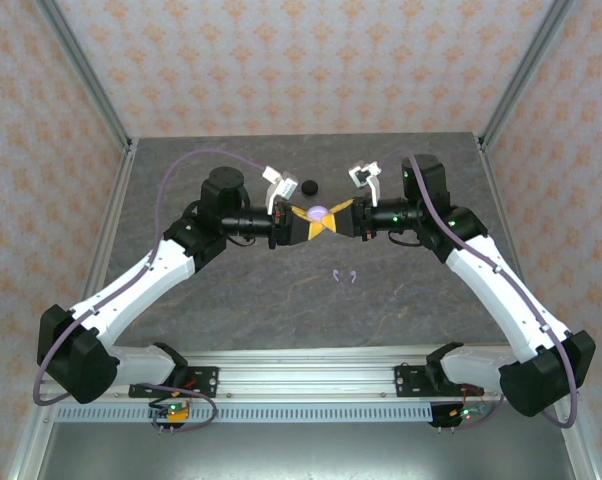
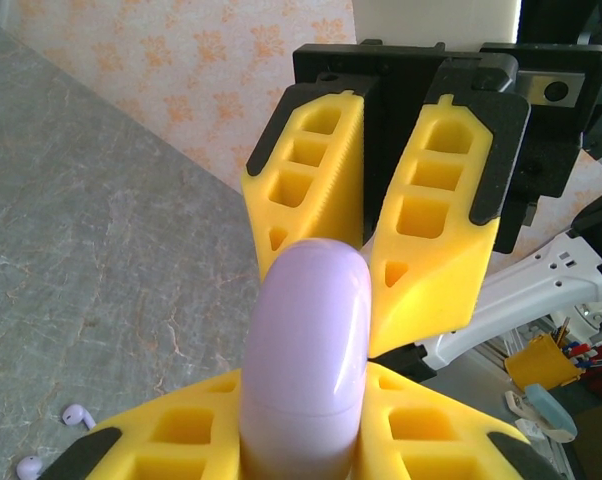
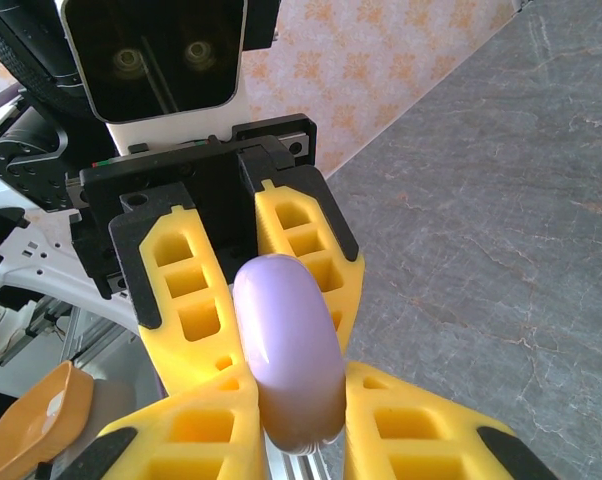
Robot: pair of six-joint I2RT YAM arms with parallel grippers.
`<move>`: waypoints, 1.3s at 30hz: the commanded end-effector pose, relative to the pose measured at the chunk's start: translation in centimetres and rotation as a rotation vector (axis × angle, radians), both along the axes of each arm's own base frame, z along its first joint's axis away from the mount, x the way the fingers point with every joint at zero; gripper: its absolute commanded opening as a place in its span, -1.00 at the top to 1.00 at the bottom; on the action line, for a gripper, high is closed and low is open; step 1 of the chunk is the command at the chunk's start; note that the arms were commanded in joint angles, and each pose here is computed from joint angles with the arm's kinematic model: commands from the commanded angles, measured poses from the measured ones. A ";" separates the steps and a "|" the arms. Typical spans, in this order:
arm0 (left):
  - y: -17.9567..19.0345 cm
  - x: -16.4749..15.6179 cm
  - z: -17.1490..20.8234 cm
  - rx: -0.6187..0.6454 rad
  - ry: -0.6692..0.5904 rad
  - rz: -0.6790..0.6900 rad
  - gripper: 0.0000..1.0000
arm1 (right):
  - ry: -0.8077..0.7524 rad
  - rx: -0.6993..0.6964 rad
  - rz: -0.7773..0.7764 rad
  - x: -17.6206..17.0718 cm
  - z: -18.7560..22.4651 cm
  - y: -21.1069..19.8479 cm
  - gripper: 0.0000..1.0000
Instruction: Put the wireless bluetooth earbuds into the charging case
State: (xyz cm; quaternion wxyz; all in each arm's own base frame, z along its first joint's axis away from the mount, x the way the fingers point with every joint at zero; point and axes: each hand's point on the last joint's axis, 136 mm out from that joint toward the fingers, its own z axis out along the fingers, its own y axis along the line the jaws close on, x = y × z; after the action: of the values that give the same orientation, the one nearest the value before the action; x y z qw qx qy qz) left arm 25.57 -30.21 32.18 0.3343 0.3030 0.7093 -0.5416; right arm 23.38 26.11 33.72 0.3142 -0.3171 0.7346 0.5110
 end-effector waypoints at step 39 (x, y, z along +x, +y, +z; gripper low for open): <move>-0.6 1.7 -2.5 0.035 -0.337 0.089 0.93 | -0.031 -0.156 -0.161 -0.5 -1.7 -2.4 0.04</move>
State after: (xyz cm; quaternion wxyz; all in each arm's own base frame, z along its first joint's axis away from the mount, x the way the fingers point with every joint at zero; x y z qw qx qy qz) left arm 27.02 -30.40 27.74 0.4047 0.3284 0.7094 -0.4744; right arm 23.09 24.22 32.80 0.3423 -0.2936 0.7767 0.4398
